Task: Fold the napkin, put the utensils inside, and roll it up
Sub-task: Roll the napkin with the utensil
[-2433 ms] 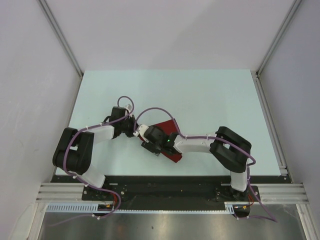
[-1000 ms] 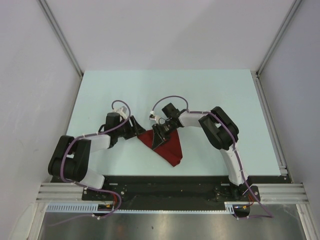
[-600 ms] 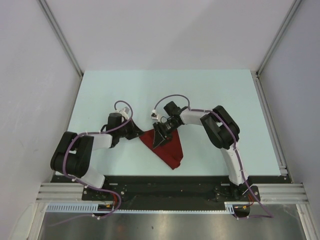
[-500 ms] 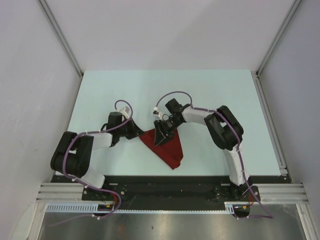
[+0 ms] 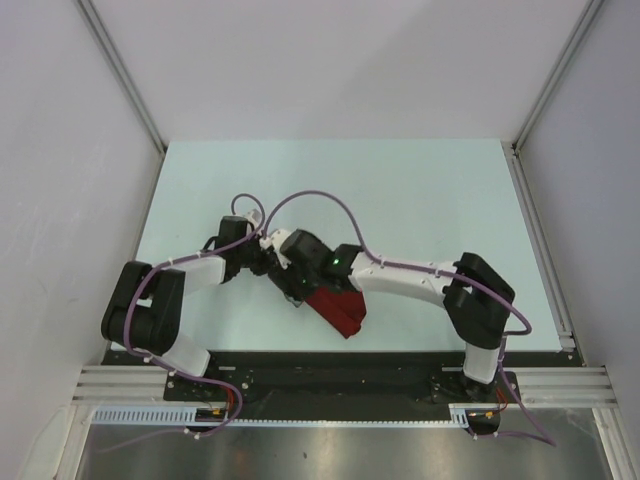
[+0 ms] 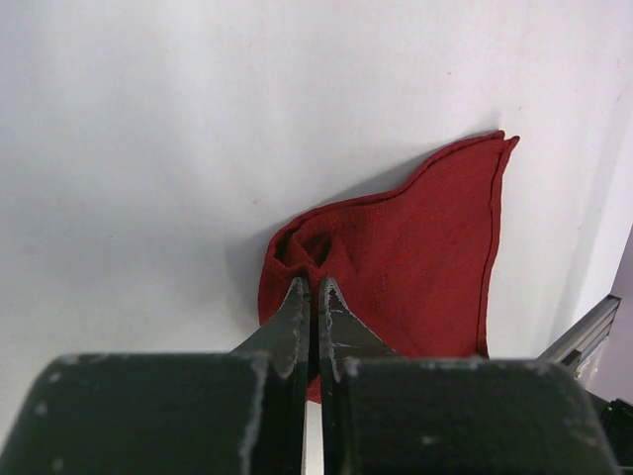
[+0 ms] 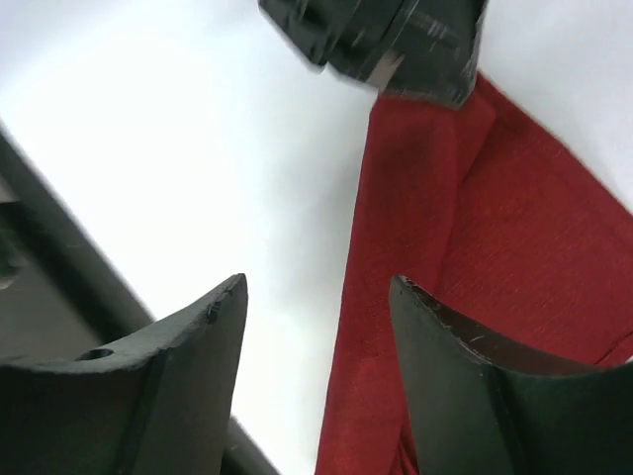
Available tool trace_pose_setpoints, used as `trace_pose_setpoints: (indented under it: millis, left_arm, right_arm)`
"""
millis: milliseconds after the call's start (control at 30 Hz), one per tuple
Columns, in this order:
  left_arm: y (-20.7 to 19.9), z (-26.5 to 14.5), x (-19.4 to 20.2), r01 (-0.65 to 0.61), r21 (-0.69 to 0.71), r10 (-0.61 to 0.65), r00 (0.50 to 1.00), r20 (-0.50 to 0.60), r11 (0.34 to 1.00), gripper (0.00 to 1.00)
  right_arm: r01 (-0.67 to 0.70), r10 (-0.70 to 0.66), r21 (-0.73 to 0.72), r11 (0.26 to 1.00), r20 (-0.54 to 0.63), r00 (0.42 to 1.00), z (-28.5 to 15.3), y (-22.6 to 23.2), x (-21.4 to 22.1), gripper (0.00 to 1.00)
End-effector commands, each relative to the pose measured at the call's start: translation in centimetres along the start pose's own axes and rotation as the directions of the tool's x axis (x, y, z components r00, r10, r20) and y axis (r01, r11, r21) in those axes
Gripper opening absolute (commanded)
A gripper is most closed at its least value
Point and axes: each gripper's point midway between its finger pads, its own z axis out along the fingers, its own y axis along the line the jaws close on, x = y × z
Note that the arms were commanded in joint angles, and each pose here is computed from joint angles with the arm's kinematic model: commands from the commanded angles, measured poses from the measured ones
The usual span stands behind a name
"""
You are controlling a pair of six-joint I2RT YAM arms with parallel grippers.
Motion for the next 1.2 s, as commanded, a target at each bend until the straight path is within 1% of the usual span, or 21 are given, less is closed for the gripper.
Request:
trace_pose_setpoints:
  millis: [0, 100, 167, 333, 467, 500, 567, 667, 700, 767, 800, 867, 900, 933, 967, 1000, 1033, 1067, 1100, 1167]
  left_arm:
    - [-0.7, 0.0, -0.9, 0.006, -0.002, -0.006, 1.0, 0.01, 1.0, 0.0]
    - [-0.8, 0.0, -1.0, 0.009, -0.001, -0.009, 1.0, 0.009, 1.0, 0.0]
    - [-0.8, 0.0, -1.1, 0.01, 0.0, -0.01, 1.0, 0.01, 1.0, 0.0]
    - [-1.0, 0.0, -1.1, 0.009, 0.004, -0.009, 1.0, 0.009, 1.0, 0.0]
    - [-1.1, 0.1, -1.3, 0.01, 0.008, -0.01, 1.0, 0.01, 1.0, 0.0]
    - [-1.2, 0.1, -1.2, 0.01, 0.012, -0.01, 1.0, 0.006, 1.0, 0.0]
    - [-1.5, 0.1, -1.5, 0.006, 0.025, -0.007, 1.0, 0.014, 1.0, 0.0]
    - [-2.0, 0.0, -1.6, 0.002, 0.046, -0.003, 1.0, 0.015, 0.999, 0.02]
    - [-2.1, -0.1, -1.8, 0.001, 0.046, -0.001, 1.0, 0.02, 0.999, 0.04]
    - [-2.6, -0.5, -2.3, -0.008, 0.059, 0.006, 0.999, 0.039, 0.998, 0.13]
    - [-2.5, -0.7, -2.7, -0.004, 0.058, 0.001, 0.999, 0.05, 0.998, 0.26]
    - [-2.5, -1.3, -3.5, 0.002, 0.06, -0.007, 0.997, 0.077, 0.998, 0.42]
    - [-2.1, -1.6, -4.0, 0.014, 0.053, -0.019, 0.995, 0.093, 0.999, 0.5]
    - [-1.9, -2.1, -4.3, 0.017, 0.045, -0.022, 0.994, 0.111, 0.999, 0.63]
    - [-1.6, -2.3, -4.6, 0.022, 0.035, -0.026, 0.992, 0.124, 0.999, 0.67]
    - [-1.1, -2.6, -4.8, 0.03, 0.022, -0.032, 0.991, 0.133, 0.999, 0.69]
    - [-0.9, -2.9, -4.9, 0.03, 0.008, -0.031, 0.988, 0.152, 1.0, 0.72]
    - [-0.6, -3.0, -4.8, 0.031, -0.001, -0.03, 0.987, 0.157, 1.0, 0.73]
    - [-0.6, -3.2, -4.9, 0.021, -0.001, -0.02, 0.985, 0.169, 1.0, 0.73]
    - [-0.6, -3.4, -4.4, 0.015, 0.01, -0.016, 0.985, 0.172, 1.0, 0.75]
  right_arm:
    - [0.077, -0.084, 0.27, 0.96, 0.012, 0.996, 1.6, -3.3, 0.9, 0.61]
    - [0.124, -0.123, 0.291, 0.949, -0.023, 0.992, 2.8, -3.2, 2.0, 0.58]
    - [0.166, -0.158, 0.314, 0.935, -0.049, 0.986, 3.5, -3.0, 2.7, 0.59]
    - [0.206, -0.188, 0.346, 0.915, -0.086, 0.978, 4.2, -3.5, 3.7, 0.59]
    - [0.221, -0.194, 0.317, 0.922, -0.115, 0.974, 4.8, -3.3, 5.0, 0.54]
    - [0.222, -0.191, 0.298, 0.929, -0.13, 0.973, 5.3, -3.2, 5.5, 0.51]
    - [0.226, -0.187, 0.287, 0.931, -0.158, 0.97, 5.6, -3.1, 6.5, 0.5]
    - [0.198, -0.151, 0.245, 0.949, -0.198, 0.969, 6.2, -3.1, 8.1, 0.47]
    - [0.156, -0.112, 0.211, 0.965, -0.204, 0.972, 6.4, -3.1, 8.5, 0.45]
    - [0.098, -0.061, 0.164, 0.982, -0.212, 0.975, 6.2, -3.2, 9.1, 0.42]
    - [0.041, -0.019, 0.098, 0.994, -0.217, 0.976, 6.2, -3.1, 9.2, 0.39]
    - [-0.044, 0.046, 0.013, 0.999, -0.214, 0.976, 5.7, -2.6, 9.0, 0.34]
    - [-0.11, 0.093, -0.068, 0.992, -0.223, 0.97, 5.3, -2.4, 8.8, 0.32]
    - [-0.156, 0.129, -0.109, 0.982, -0.221, 0.967, 5.0, -2.1, 8.3, 0.31]
    - [-0.191, 0.154, -0.153, 0.97, -0.225, 0.962, 4.6, -1.8, 8.0, 0.3]
    - [-0.233, 0.172, -0.253, 0.939, -0.242, 0.955, 4.0, -0.6, 7.6, 0.29]
    - [-0.274, 0.206, -0.29, 0.917, -0.244, 0.948, 3.6, -1.1, 7.0, 0.29]
    - [-0.31, 0.229, -0.326, 0.893, -0.266, 0.937, 3.5, -0.8, 6.9, 0.29]
    - [-0.338, 0.239, -0.392, 0.856, -0.279, 0.93, 2.9, -0.1, 6.3, 0.29]
    - [-0.395, 0.28, -0.42, 0.817, -0.309, 0.909, 3.0, -0.9, 6.2, 0.28]
